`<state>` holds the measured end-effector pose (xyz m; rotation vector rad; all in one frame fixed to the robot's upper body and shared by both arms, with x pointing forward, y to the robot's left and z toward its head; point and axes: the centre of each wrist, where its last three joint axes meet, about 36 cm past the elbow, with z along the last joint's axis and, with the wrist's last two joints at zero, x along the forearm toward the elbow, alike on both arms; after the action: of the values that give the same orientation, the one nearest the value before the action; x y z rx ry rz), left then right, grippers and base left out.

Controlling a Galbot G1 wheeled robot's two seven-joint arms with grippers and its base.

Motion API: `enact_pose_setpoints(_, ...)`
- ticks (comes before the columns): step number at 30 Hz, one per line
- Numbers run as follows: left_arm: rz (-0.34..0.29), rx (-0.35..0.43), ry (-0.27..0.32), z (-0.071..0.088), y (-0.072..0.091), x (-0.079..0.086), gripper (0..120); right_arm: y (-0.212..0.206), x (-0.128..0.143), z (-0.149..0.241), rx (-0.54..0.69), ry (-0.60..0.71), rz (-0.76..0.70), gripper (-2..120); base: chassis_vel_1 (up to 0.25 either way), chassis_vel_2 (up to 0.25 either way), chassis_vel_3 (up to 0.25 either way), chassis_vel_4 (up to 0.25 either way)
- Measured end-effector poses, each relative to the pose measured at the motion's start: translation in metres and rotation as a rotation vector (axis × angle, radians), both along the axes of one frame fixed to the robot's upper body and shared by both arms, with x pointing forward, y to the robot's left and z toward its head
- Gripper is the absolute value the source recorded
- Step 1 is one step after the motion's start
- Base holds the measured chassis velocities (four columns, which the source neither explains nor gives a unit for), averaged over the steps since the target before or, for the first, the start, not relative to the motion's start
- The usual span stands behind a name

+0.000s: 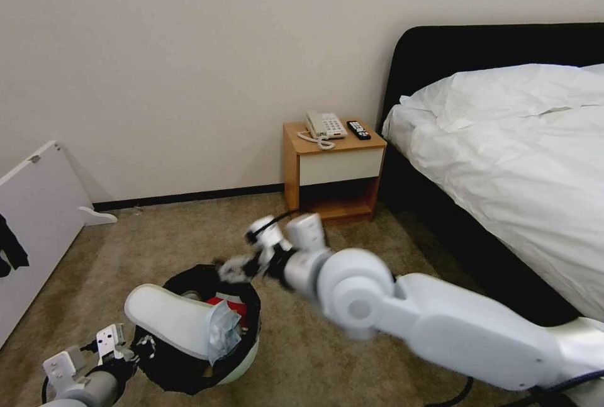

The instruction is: Pick up the trash bin, then pick up the garbage from the floor and place it into the trash bin.

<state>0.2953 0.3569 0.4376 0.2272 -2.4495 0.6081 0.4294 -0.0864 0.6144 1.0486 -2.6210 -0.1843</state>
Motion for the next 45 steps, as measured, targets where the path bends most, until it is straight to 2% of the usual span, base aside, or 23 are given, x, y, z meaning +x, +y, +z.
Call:
enact_pose_setpoints(2,0.002,0.003,-0.003,0.002,0.001,-0.001,2,-0.022,0.004,0.002,0.129,-0.089,-0.039,100,0.0,0.0,0.0,0.0)
enact_pose_setpoints(3,0.002,0.003,-0.003,0.002,0.001,-0.001,2,-0.022,0.004,0.002,0.129,-0.089,-0.039,100,0.0,0.0,0.0,0.0)
enact_pose_setpoints(5,0.004,0.008,-0.004,0.003,0.002,-0.003,2,-0.038,0.007,0.004,0.249,-0.173,-0.09,100,0.0,0.0,0.0,0.0)
enact_pose_setpoints(8,0.005,0.01,-0.006,0.005,0.002,-0.004,2,-0.046,0.008,0.006,0.31,-0.207,-0.118,100,0.0,0.0,0.0,0.0)
enact_pose_setpoints(10,0.011,0.013,-0.009,0.008,0.003,-0.008,2,-0.069,0.015,0.014,0.438,-0.329,-0.181,100,0.0,0.0,0.0,0.0)
enact_pose_setpoints(12,0.011,0.013,-0.009,0.008,0.003,-0.008,2,-0.069,0.015,0.014,0.438,-0.329,-0.181,100,0.0,0.0,0.0,0.0)
enact_pose_setpoints(13,0.016,0.014,-0.01,0.009,0.003,-0.011,2,-0.079,0.019,0.019,0.491,-0.402,-0.206,100,0.0,0.0,0.0,0.0)
enact_pose_setpoints(14,0.03,0.019,-0.027,0.017,0.002,-0.021,2,-0.101,0.033,0.024,0.57,-0.588,-0.26,100,0.0,0.0,0.0,0.0)
enact_pose_setpoints(15,0.032,0.021,-0.036,0.02,0.0,-0.023,2,-0.113,0.038,0.022,0.571,-0.654,-0.282,99,0.0,0.0,0.0,0.0)
enact_pose_setpoints(16,0.032,0.021,-0.036,0.02,0.0,-0.023,2,-0.113,0.038,0.022,0.571,-0.654,-0.282,99,0.0,0.0,0.0,0.0)
enact_pose_setpoints(19,0.033,0.018,-0.052,0.026,-0.005,-0.026,2,-0.152,0.038,0.017,0.546,-0.79,-0.358,98,0.0,0.0,0.0,0.0)
enact_pose_setpoints(23,0.033,0.018,-0.055,0.028,-0.007,-0.029,2,-0.178,0.028,0.013,0.52,-0.84,-0.414,98,0.0,0.0,0.0,0.0)
enact_pose_setpoints(25,0.032,0.019,-0.059,0.03,-0.009,-0.031,2,-0.213,0.009,0.0,0.451,-0.882,-0.504,98,0.0,0.0,0.0,0.0)
enact_pose_setpoints(26,0.032,0.019,-0.059,0.03,-0.009,-0.031,2,-0.213,0.009,0.0,0.451,-0.882,-0.504,98,0.0,0.0,0.0,0.0)
enact_pose_setpoints(28,0.031,0.021,-0.062,0.032,-0.012,-0.032,2,-0.23,-0.009,-0.01,0.379,-0.909,-0.56,97,0.0,0.0,0.0,0.0)
enact_pose_setpoints(29,0.031,0.021,-0.062,0.032,-0.012,-0.032,2,-0.23,-0.009,-0.01,0.379,-0.909,-0.56,97,0.0,0.0,0.0,0.0)
enact_pose_setpoints(32,0.023,0.018,-0.067,0.033,-0.016,-0.031,2,-0.233,-0.038,-0.025,0.269,-0.924,-0.62,95,0.0,0.0,0.0,0.0)
enact_pose_setpoints(33,0.023,0.018,-0.067,0.033,-0.016,-0.031,2,-0.233,-0.038,-0.025,0.269,-0.924,-0.62,95,0.0,0.0,0.0,0.0)
enact_pose_setpoints(39,0.007,0.016,-0.072,0.033,-0.022,-0.029,2,-0.235,-0.075,-0.07,0.104,-0.893,-0.686,92,0.0,0.0,0.0,0.0)
enact_pose_setpoints(45,-0.003,0.016,-0.076,0.032,-0.025,-0.027,2,-0.231,-0.093,-0.085,0.004,-0.882,-0.703,92,0.0,0.0,0.0,0.0)
